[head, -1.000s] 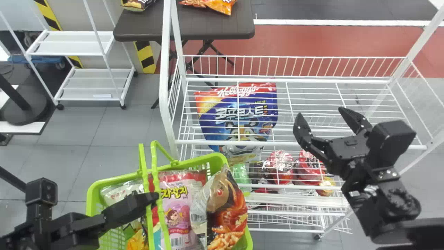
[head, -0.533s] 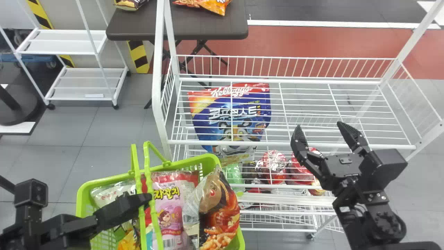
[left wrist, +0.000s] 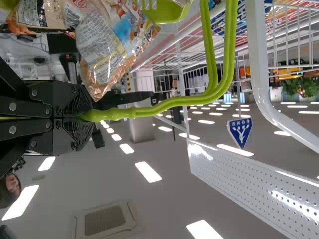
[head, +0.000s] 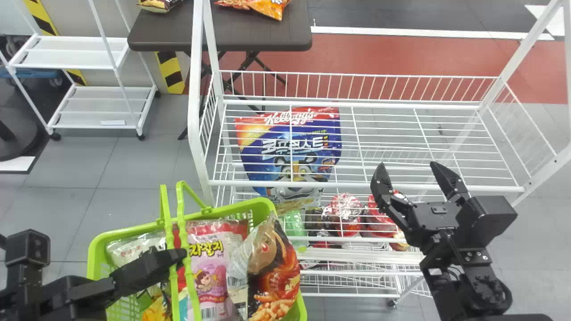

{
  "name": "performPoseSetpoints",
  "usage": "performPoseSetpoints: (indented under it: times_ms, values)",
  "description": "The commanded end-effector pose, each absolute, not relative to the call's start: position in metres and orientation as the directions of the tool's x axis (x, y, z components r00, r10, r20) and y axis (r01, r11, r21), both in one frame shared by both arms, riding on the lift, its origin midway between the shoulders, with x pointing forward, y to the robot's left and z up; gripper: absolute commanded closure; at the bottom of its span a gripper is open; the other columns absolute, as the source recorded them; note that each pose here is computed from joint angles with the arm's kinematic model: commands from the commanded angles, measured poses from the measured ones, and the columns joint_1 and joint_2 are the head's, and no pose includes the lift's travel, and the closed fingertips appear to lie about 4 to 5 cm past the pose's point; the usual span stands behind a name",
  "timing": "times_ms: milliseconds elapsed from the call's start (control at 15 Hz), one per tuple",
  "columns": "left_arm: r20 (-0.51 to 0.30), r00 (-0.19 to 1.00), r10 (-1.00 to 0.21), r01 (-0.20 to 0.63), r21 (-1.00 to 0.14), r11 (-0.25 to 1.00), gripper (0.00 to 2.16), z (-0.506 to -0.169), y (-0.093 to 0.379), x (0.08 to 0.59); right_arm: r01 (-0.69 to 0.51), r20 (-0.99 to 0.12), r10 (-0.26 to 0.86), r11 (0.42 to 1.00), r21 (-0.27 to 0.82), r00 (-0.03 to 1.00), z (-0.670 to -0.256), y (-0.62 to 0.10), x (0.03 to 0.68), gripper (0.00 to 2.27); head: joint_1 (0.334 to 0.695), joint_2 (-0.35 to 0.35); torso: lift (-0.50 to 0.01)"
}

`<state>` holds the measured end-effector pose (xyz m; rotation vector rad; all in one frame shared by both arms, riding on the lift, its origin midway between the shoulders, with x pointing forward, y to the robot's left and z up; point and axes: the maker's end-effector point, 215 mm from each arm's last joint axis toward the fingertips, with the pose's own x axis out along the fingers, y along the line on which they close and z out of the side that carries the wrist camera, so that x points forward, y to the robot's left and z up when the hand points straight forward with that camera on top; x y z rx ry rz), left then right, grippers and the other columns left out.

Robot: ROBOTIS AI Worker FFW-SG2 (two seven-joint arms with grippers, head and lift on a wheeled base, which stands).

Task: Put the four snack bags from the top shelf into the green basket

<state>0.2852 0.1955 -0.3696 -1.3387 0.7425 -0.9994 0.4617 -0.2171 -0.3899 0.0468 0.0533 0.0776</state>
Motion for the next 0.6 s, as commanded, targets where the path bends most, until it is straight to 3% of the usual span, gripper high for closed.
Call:
performPoseSetpoints:
  times_ms: [0,533]
  values:
    - [0.12,0.416,-0.901,0.155,-0.986,-0.059,2.14,-0.3675,0.1959,0.284,-0.075,-0.054,0.078,0.996,0.053,0.995,-0.3911,-0.2168,0.4615,0.05,0.695,-0.034,0.0]
    - [0.115,0.415,-0.902,0.15,-0.987,-0.057,2.14,-0.3692,0.1968,0.2831,-0.072,-0.059,0.076,0.995,0.074,0.995,-0.3931,-0.2162,0.4599,0.06,0.695,-0.03,0.0]
